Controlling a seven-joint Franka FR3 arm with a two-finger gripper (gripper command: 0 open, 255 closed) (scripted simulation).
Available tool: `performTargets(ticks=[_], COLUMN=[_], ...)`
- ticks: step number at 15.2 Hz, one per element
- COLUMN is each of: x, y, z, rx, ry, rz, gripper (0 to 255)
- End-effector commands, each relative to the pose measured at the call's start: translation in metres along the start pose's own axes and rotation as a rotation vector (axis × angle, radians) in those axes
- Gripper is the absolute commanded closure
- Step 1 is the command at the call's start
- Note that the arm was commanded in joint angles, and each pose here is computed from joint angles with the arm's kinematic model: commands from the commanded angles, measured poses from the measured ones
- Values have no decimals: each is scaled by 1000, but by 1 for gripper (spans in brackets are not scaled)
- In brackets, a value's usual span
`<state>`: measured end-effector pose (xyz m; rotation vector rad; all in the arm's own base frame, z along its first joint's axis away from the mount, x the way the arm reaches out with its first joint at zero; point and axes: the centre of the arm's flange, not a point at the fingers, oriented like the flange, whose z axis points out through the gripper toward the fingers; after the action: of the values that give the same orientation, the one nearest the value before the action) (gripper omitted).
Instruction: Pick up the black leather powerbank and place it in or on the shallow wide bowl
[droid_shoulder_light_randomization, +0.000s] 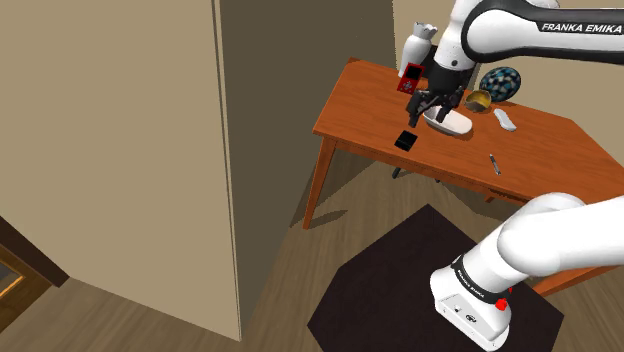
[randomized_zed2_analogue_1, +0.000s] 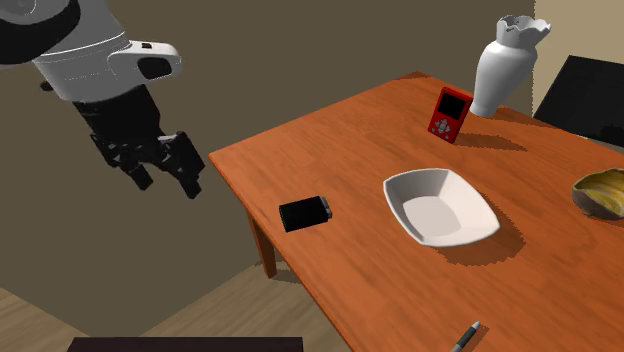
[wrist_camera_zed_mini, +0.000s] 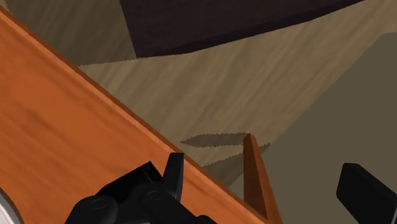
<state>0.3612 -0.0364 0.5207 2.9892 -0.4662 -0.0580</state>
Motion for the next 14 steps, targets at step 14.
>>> performTargets(ticks=[14], x=[132], y=[107], z=[115], rx=[90], ry=[-25], rz=[502], gripper=[0])
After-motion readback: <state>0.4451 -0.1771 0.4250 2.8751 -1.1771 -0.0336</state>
